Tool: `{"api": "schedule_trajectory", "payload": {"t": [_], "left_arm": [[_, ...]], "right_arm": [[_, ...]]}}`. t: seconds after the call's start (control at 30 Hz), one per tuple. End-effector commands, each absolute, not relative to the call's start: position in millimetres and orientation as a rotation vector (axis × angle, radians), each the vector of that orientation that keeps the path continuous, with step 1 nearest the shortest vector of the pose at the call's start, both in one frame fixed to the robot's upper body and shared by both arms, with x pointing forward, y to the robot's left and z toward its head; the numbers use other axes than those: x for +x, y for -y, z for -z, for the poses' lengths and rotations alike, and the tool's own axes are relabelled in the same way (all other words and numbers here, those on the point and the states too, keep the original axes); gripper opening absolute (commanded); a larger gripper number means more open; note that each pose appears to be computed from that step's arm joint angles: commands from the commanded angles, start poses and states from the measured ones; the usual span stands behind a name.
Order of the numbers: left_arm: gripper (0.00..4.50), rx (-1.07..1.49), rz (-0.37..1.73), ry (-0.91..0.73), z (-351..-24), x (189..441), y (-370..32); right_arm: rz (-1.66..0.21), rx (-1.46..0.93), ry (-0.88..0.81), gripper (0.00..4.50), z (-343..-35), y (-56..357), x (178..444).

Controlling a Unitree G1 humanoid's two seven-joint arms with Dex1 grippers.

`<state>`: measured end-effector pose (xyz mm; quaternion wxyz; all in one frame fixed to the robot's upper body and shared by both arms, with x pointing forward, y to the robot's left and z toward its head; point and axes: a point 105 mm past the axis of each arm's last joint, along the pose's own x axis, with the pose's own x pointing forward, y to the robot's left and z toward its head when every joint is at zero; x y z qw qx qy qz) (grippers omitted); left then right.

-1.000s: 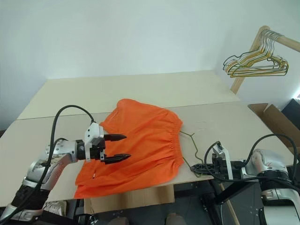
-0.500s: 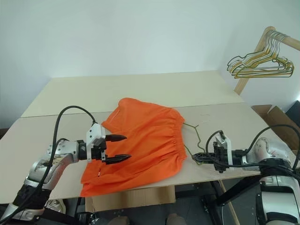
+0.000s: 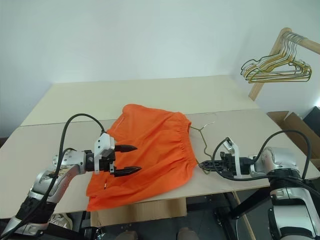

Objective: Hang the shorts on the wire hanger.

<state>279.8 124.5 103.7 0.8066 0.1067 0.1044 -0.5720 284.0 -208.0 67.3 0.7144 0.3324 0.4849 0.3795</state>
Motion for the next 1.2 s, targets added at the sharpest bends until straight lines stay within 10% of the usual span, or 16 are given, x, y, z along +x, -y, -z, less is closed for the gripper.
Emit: {"api": "schedule_trajectory", "payload": {"t": [0.03, 0.6, 1.2], "left_arm": [[4.46, 0.257, 1.238, -0.201, -110.6, 280.7, -124.4], [4.46, 0.26, 1.256, -0.245, -100.2, 274.5, -123.5], [4.46, 0.264, 1.243, -0.246, -96.4, 274.3, -121.2]], "right_arm": [[-0.908, 0.668, -1.033, 0.0, -84.6, 211.6, 290.1], [-0.854, 0.685, -1.149, 0.0, -67.5, 206.6, 320.4], [-0.777, 0.675, -0.849, 0.0, -74.5, 203.7, 358.5]]}}
